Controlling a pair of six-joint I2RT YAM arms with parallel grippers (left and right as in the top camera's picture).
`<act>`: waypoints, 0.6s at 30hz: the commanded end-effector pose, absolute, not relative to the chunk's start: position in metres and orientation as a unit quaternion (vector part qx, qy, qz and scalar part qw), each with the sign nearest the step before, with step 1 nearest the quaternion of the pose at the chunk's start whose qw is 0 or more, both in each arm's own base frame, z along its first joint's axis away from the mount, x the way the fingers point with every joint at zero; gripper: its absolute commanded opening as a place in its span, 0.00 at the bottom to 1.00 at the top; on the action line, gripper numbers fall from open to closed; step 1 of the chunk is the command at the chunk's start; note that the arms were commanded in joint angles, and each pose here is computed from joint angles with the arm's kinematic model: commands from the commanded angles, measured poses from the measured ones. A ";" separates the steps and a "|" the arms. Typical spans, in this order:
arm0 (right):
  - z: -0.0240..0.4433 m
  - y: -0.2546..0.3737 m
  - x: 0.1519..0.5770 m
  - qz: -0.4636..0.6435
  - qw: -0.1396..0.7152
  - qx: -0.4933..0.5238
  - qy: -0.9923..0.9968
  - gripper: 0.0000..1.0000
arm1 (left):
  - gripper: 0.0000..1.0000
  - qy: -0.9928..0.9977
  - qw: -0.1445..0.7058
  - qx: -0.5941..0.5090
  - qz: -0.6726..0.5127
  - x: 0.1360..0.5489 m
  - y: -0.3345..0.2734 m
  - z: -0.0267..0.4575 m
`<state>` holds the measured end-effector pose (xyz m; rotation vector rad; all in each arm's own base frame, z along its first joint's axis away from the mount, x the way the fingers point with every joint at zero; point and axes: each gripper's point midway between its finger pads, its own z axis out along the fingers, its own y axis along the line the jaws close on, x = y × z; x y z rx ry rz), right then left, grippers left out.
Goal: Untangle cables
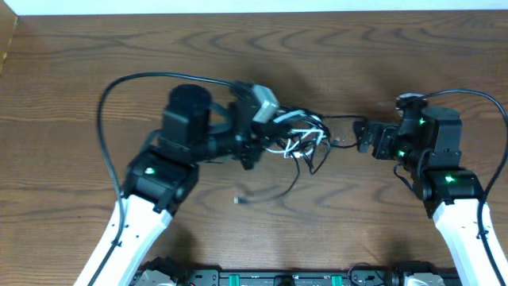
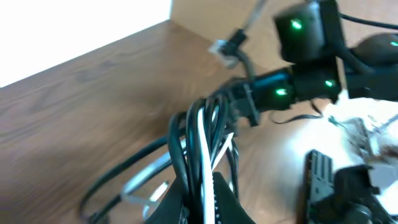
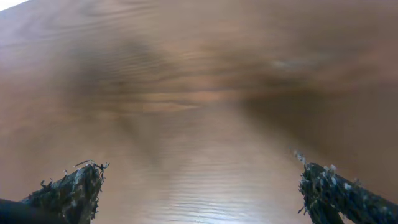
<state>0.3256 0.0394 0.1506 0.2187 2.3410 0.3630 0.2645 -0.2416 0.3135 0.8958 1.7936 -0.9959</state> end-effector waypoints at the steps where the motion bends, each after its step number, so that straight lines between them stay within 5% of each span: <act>1: 0.148 -0.021 0.323 0.038 0.379 0.213 0.900 0.99 | 0.07 0.716 0.493 0.331 -0.367 0.273 -0.206 0.345; 18: 0.136 -0.045 0.308 0.040 0.347 0.301 0.887 0.99 | 0.08 0.786 0.505 0.197 -0.296 0.309 -0.111 0.329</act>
